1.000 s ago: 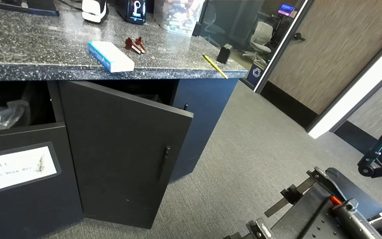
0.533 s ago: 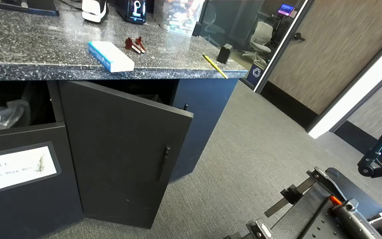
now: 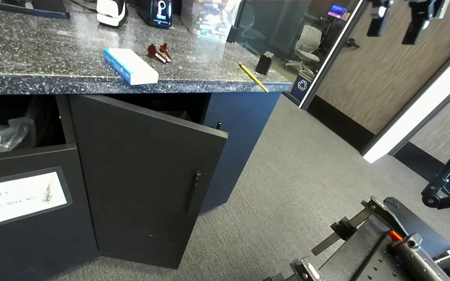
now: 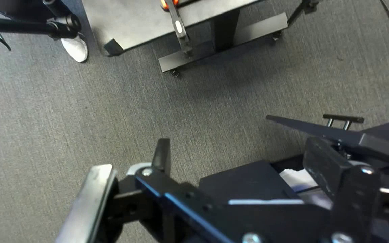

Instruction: Move the black object to the left

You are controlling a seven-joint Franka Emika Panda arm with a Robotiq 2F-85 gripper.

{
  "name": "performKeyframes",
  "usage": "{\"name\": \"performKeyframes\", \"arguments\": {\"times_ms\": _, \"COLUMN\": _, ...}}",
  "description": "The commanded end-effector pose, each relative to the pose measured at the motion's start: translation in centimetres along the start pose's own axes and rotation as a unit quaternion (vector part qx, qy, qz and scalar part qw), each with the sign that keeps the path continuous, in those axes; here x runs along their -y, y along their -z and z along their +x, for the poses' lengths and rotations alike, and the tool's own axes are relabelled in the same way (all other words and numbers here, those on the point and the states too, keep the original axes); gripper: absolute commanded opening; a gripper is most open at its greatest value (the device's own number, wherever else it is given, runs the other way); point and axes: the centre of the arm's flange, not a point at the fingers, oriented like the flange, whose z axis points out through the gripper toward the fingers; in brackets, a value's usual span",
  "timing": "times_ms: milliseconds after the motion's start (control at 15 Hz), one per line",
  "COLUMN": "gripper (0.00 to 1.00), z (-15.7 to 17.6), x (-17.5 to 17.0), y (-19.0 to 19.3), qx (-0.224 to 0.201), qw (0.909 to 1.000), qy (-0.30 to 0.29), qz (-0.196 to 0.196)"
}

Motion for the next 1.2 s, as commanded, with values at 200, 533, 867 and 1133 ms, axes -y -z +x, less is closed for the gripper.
{"name": "performKeyframes", "arguments": {"times_ms": 200, "gripper": 1.0, "z": 14.3, "x": 0.4, "y": 0.1, "qx": -0.021, "qw": 0.9935, "qy": -0.111, "qz": 0.01}}
{"name": "performKeyframes", "arguments": {"times_ms": 533, "gripper": 1.0, "z": 21.1, "x": 0.1, "y": -1.0, "qx": -0.058, "qw": 0.9807, "qy": -0.182, "qz": 0.044}}
{"name": "performKeyframes", "arguments": {"times_ms": 867, "gripper": 1.0, "z": 26.8, "x": 0.2, "y": -1.7, "qx": -0.119, "qw": 0.9649, "qy": -0.223, "qz": 0.071}}
{"name": "performKeyframes", "arguments": {"times_ms": 1133, "gripper": 1.0, "z": 30.2, "x": 0.6, "y": -3.0, "qx": -0.15, "qw": 0.9562, "qy": -0.24, "qz": 0.073}}
